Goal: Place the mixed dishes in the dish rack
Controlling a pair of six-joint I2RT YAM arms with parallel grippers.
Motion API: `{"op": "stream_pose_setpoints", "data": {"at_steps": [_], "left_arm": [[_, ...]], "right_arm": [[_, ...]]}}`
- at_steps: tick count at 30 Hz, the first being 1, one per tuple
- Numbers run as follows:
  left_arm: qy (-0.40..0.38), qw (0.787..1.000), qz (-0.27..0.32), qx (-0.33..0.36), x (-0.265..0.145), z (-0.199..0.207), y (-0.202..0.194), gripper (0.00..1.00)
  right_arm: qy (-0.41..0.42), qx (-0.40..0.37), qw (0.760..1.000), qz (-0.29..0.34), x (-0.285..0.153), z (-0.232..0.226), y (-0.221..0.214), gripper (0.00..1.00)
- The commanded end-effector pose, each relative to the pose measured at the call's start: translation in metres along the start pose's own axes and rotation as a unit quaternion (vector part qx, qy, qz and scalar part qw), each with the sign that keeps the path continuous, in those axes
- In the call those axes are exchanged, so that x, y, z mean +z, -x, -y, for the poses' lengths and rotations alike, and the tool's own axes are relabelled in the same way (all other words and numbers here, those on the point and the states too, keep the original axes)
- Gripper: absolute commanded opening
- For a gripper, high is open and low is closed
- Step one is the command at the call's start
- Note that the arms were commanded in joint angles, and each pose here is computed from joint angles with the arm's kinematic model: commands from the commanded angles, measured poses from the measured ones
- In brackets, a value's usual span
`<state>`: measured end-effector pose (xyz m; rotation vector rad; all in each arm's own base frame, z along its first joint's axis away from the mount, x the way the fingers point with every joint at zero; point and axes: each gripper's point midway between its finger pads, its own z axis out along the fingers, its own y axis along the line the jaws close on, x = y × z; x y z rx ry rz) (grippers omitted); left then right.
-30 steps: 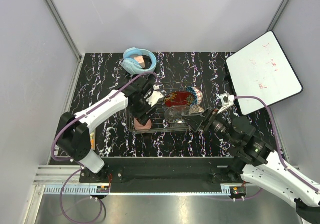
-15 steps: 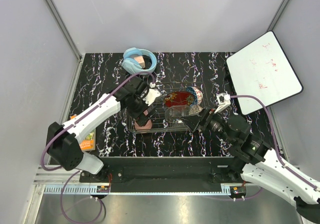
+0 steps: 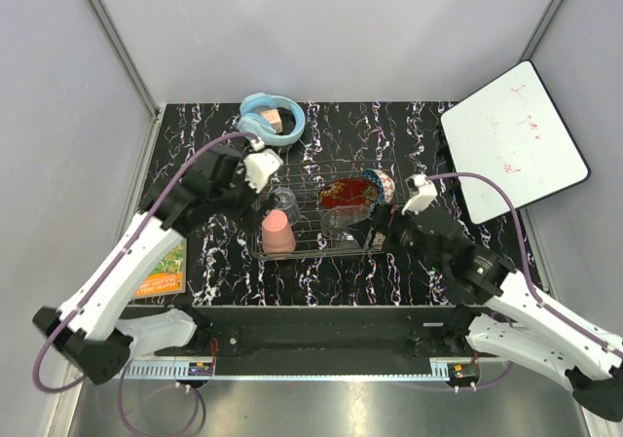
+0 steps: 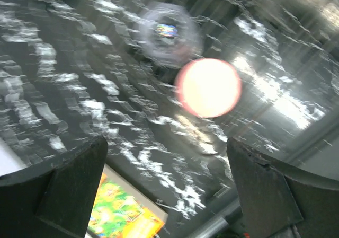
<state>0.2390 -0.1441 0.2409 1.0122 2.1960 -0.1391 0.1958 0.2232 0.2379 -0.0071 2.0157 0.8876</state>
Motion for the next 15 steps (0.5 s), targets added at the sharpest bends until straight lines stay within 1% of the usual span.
{"op": "stream_pose_setpoints", "data": {"at_steps": [1,4,6,10,12,15], "left_arm": [[0.112,0.992,0.053,0.002,-0.026,-0.044,0.001,0.99],[0.134,0.987,0.082,0.012,-0.045,-0.051,0.0,0.99],[0.159,0.984,0.081,0.003,-0.054,-0.058,-0.005,0.99],[0.173,0.98,0.088,-0.043,-0.071,-0.065,-0.01,0.99],[0.176,0.976,0.103,-0.07,-0.079,-0.067,-0.01,0.99],[0.179,0.972,0.121,-0.093,-0.087,-0.067,-0.012,0.99]], "right_arm": [[-0.041,-0.02,0.999,0.004,0.002,0.005,0.015,1.0],[-0.045,-0.019,0.999,0.01,0.002,0.004,0.019,1.0],[-0.044,-0.021,0.999,0.013,0.001,0.004,0.02,1.0],[-0.039,-0.026,0.999,0.014,-0.002,0.001,0.023,1.0],[-0.036,-0.028,0.999,0.01,-0.003,-0.002,0.024,1.0],[-0.031,-0.037,0.999,0.001,-0.004,-0.003,0.021,1.0]]}}
